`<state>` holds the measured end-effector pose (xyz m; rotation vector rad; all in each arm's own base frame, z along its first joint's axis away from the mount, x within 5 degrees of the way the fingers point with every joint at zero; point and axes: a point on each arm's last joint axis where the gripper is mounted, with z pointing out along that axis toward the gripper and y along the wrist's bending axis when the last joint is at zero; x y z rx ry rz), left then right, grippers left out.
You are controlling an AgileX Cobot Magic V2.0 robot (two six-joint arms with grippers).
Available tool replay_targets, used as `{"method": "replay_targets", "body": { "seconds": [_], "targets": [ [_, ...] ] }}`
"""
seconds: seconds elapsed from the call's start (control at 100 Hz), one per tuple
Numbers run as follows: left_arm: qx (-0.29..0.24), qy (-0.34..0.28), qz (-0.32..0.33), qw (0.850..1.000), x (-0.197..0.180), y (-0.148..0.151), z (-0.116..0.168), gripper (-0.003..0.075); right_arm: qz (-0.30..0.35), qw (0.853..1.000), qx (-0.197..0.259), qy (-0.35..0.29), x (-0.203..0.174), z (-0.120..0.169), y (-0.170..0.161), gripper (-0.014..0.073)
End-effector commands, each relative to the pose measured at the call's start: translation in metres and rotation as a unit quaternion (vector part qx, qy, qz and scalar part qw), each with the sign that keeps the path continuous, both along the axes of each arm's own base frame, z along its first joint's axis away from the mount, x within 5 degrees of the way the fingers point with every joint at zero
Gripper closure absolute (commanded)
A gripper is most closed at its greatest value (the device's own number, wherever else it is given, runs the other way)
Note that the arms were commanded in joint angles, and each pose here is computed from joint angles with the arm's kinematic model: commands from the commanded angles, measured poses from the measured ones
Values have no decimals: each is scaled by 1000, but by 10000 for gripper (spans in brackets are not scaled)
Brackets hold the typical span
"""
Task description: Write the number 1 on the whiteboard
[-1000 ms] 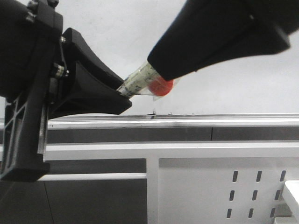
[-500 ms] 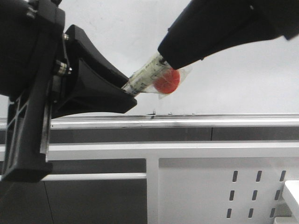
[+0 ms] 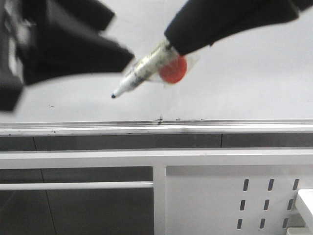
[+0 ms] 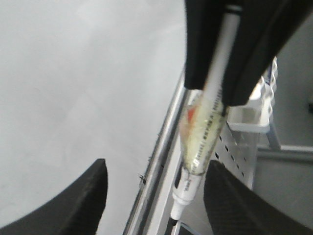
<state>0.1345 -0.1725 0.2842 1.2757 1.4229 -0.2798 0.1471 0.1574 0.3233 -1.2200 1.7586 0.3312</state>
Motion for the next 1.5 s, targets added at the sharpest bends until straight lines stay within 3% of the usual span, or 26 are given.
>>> {"method": "replay_targets", "body": {
  "seconds": [0.0,0.14,0.33,0.46,0.63,0.7,1.02,1.33,1.49],
  "targets": [
    [-83,-2,6,997,-10,8,30,321,-23,997,69,-38,-1,25,-5,666],
    [-152,18,28,988,-21,28,44,444,-41,992,106,-53,-7,25,-15,666],
    [-260,79,68,960,-29,51,37,741,-69,979,177,-80,-16,19,-28,666],
    [-352,98,88,927,-28,62,20,740,-77,973,194,-97,-18,16,-33,666],
    [-488,99,153,854,-20,85,-9,740,-112,967,202,-105,-9,16,-40,666],
    [-517,88,172,834,-19,92,-17,740,-135,964,201,-107,-3,16,-45,666],
    [-505,90,189,838,-9,86,-33,740,-173,950,217,-141,6,23,-56,666],
    [-533,68,181,824,-1,81,-34,740,-177,939,227,-186,10,29,-57,666],
    [-530,72,181,825,1,79,-38,740,-186,944,212,-174,22,19,-51,666]
  ]
}}
